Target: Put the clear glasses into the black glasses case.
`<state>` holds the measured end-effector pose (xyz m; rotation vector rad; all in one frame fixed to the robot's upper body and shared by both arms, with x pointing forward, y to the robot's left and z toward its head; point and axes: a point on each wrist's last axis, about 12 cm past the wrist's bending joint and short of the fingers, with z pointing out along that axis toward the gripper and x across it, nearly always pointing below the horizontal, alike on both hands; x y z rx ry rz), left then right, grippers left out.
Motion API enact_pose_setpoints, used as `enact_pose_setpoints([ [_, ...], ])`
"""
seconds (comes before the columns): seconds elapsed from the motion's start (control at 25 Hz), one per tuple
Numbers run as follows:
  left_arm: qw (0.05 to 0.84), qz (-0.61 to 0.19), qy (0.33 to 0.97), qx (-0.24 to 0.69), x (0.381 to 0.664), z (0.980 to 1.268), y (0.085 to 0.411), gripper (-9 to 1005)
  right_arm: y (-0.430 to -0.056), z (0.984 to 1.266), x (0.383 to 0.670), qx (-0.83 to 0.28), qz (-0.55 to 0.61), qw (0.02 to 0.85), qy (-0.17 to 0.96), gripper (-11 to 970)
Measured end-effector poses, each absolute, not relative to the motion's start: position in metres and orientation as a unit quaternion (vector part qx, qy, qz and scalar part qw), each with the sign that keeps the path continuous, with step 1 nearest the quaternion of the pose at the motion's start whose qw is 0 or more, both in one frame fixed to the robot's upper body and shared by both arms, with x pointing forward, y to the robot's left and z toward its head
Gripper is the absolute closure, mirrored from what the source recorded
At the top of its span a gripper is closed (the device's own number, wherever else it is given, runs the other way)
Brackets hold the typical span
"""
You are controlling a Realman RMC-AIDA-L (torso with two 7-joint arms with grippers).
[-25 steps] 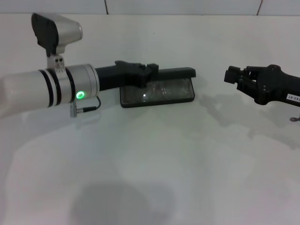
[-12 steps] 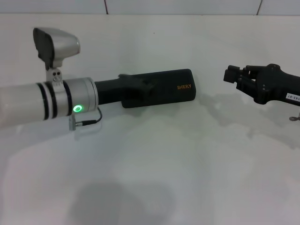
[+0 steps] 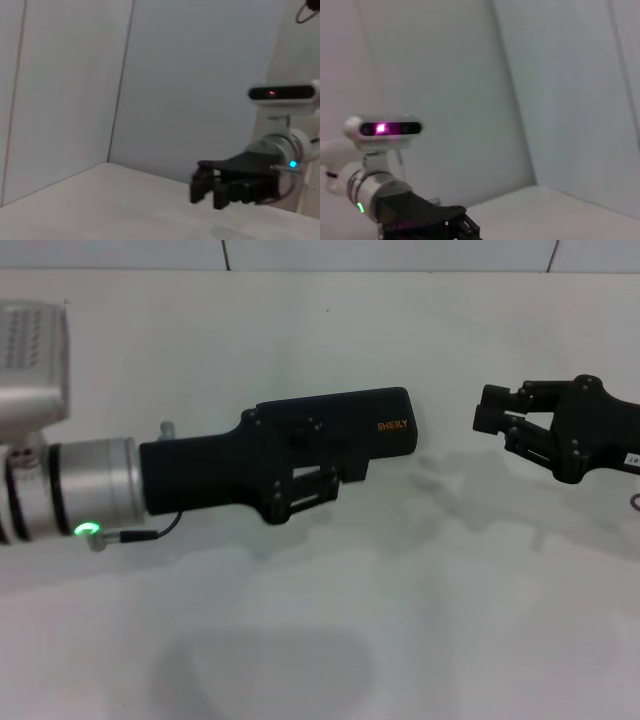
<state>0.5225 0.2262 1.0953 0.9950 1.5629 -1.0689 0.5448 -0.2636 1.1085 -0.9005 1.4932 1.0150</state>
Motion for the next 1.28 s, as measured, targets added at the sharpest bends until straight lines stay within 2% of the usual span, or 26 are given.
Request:
enact_pose_setpoints([
  [0.28,0.523,-0.443,0.585,0.434,0.5,1.097,0.237,563,-0.255,1.111,0.544,-0.419,0.421,0.51,0.622,743],
  [0.4,0.533,-0.443,0.573,0.437,0.496,1.097,0.239,473,-0.252,1.109,0.543,-0.43,0.422,0.497,0.624,516],
  [0.6,0.521,-0.447,0.584,0.433,0.495,1.095,0.243,307,-0.248,1.105,0.54,-0.437,0.421,0.49,0.625,280],
  [0.76,0.498,-0.451,0.599,0.435,0.493,1.092,0.245,154,-0.247,1.105,0.538,-0.452,0.419,0.494,0.613,225],
  [1.04,0.472,-0.453,0.614,0.441,0.492,1.087,0.247,113,-0.245,1.106,0.522,-0.503,0.429,0.509,0.552,128],
  [1.28,0.463,-0.456,0.622,0.437,0.489,1.085,0.249,113,-0.244,1.103,0.517,-0.513,0.435,0.499,0.546,137],
])
